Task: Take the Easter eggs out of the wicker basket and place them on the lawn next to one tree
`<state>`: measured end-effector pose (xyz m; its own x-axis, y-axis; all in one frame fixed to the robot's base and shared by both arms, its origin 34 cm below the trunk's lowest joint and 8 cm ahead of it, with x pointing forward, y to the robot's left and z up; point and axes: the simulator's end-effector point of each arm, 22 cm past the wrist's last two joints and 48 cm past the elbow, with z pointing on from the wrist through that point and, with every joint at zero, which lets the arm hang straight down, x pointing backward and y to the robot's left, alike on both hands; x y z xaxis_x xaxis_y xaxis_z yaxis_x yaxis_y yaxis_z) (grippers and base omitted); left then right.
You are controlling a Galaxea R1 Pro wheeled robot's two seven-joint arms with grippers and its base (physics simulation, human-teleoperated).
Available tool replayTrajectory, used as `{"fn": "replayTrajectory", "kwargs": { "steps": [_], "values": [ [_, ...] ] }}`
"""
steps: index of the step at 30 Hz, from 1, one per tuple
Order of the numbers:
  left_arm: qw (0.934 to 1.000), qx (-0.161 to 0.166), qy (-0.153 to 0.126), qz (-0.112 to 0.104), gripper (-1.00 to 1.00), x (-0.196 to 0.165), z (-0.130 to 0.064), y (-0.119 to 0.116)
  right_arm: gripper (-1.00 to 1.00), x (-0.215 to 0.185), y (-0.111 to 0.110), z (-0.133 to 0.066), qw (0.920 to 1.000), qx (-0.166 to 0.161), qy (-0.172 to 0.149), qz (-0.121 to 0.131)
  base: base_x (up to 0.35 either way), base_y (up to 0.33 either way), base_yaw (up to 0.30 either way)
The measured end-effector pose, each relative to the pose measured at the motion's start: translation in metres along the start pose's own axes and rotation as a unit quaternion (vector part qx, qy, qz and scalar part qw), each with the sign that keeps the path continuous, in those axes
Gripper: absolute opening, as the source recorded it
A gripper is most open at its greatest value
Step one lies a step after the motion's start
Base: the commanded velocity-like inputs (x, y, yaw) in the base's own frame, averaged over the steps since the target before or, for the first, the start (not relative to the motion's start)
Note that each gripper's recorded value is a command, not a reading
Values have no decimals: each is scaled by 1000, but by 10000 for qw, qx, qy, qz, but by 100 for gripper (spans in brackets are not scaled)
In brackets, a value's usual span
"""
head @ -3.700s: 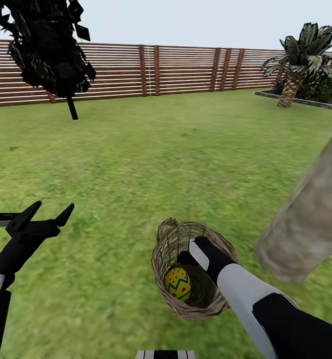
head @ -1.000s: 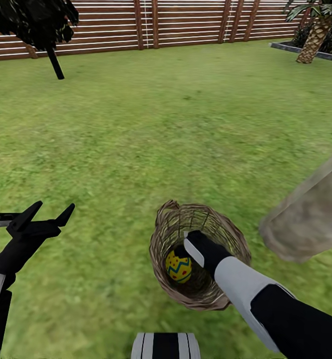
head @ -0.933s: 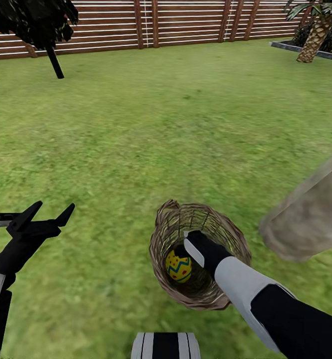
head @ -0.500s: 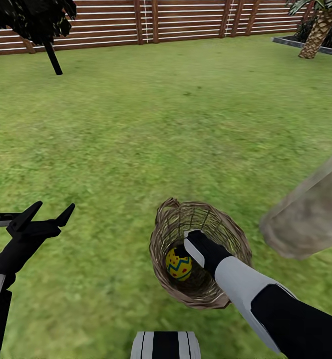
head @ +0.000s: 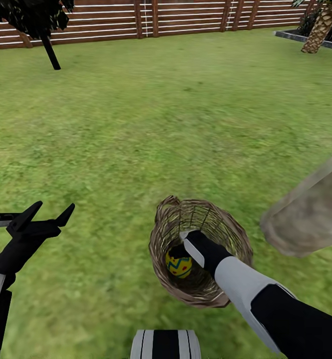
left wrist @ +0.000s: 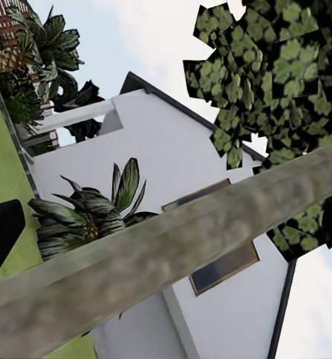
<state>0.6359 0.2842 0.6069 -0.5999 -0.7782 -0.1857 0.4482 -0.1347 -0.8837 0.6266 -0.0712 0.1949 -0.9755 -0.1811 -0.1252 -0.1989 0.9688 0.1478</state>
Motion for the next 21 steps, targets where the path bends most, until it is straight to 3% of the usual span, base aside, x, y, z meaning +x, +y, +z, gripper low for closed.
{"fn": "replayTrajectory", "kwargs": {
  "steps": [11,21],
  "values": [
    [9997,-177,-31,-134,100,2,-8,25,100,15,0,23,9998,-33,184,31,0,0,0],
    [9995,-238,-42,-186,100,3,-12,34,100,9,-2,32,9999,-25,-34,98,0,0,0]
  ]
}}
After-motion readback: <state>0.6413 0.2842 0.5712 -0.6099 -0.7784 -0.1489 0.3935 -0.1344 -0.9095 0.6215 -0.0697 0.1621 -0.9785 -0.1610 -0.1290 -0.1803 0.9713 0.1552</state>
